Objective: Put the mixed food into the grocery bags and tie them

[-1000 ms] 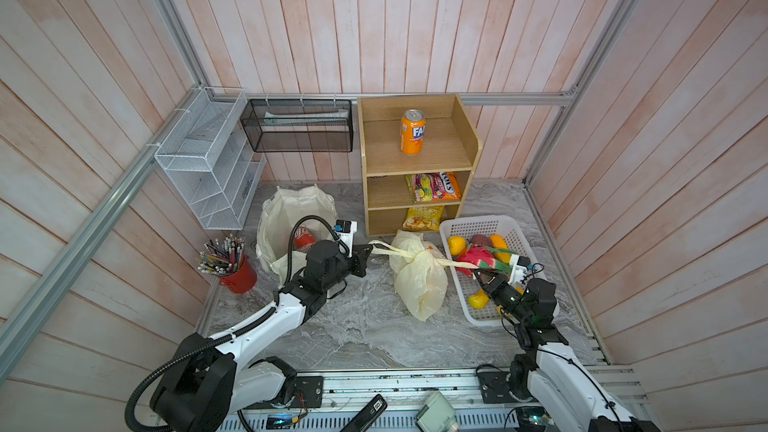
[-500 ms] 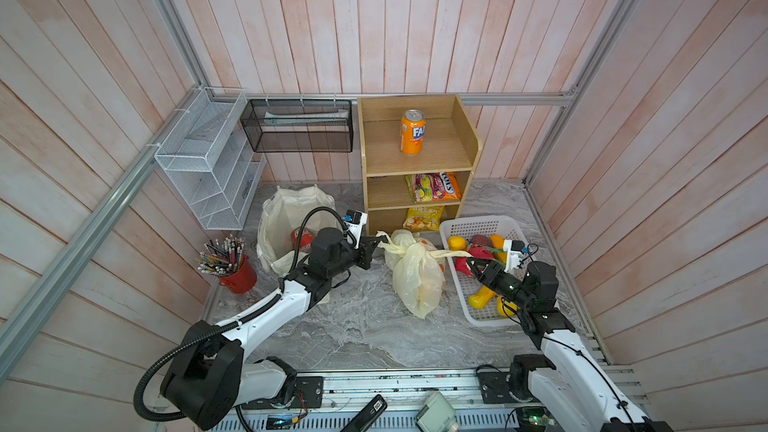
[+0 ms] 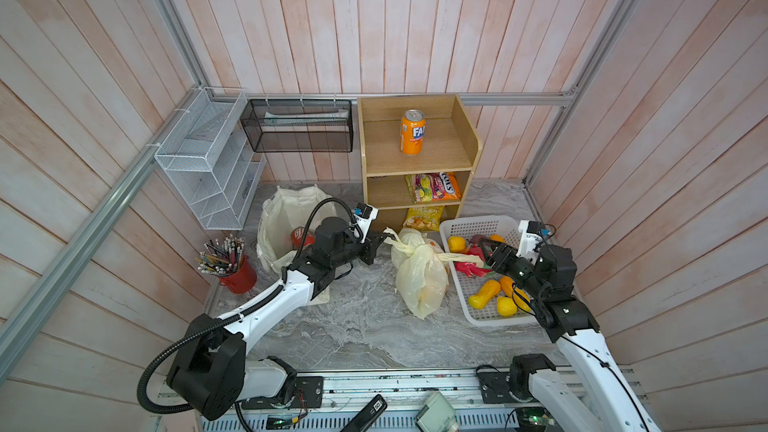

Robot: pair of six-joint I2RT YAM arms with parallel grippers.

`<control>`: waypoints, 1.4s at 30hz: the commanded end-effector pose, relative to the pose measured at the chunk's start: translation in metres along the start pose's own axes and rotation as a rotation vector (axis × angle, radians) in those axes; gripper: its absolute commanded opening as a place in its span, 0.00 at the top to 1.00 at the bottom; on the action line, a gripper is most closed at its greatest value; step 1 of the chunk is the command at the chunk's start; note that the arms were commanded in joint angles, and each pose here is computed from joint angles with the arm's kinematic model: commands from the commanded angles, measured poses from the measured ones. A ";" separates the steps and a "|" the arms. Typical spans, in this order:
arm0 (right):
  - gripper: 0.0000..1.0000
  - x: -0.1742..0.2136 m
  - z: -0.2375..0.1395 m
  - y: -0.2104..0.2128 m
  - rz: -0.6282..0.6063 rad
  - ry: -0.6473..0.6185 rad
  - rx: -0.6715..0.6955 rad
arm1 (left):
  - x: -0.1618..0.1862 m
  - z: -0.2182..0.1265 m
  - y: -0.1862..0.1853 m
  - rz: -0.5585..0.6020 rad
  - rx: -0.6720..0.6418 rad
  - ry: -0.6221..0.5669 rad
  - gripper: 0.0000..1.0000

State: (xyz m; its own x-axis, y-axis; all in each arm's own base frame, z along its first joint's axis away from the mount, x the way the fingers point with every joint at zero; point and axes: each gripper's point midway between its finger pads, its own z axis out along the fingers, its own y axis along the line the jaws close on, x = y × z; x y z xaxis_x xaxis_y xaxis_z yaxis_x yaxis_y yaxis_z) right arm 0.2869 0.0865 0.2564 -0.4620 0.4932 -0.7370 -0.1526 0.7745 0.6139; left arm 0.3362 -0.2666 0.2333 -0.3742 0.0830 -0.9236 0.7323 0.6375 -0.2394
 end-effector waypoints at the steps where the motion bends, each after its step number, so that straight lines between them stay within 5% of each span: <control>1: 0.42 -0.009 -0.004 0.006 -0.085 -0.017 0.025 | -0.006 0.002 -0.003 0.035 0.027 0.008 1.00; 8: 0.23 0.027 0.041 0.067 -0.369 0.238 -0.157 | -0.009 0.007 -0.004 0.089 0.041 0.024 1.00; 15: 0.02 0.059 0.078 0.083 -0.556 0.433 -0.204 | -0.008 0.010 -0.005 0.105 0.049 0.038 1.00; 25: 0.02 0.103 0.102 0.089 -0.740 0.618 -0.199 | -0.007 0.012 -0.005 0.110 0.055 0.046 1.00; 42: 0.02 0.155 0.114 0.054 -0.719 0.766 -0.178 | -0.015 0.013 -0.007 0.120 0.065 0.040 1.00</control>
State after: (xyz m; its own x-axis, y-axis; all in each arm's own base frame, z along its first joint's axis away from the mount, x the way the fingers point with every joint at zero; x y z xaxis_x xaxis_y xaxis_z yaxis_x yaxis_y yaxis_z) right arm 0.3135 0.2475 0.1563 -0.6184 -0.4688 -0.6307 -0.6969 0.6981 0.1643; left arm 0.3423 -0.2788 0.2367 -0.3270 0.1826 -0.9272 0.7914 0.5892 -0.1631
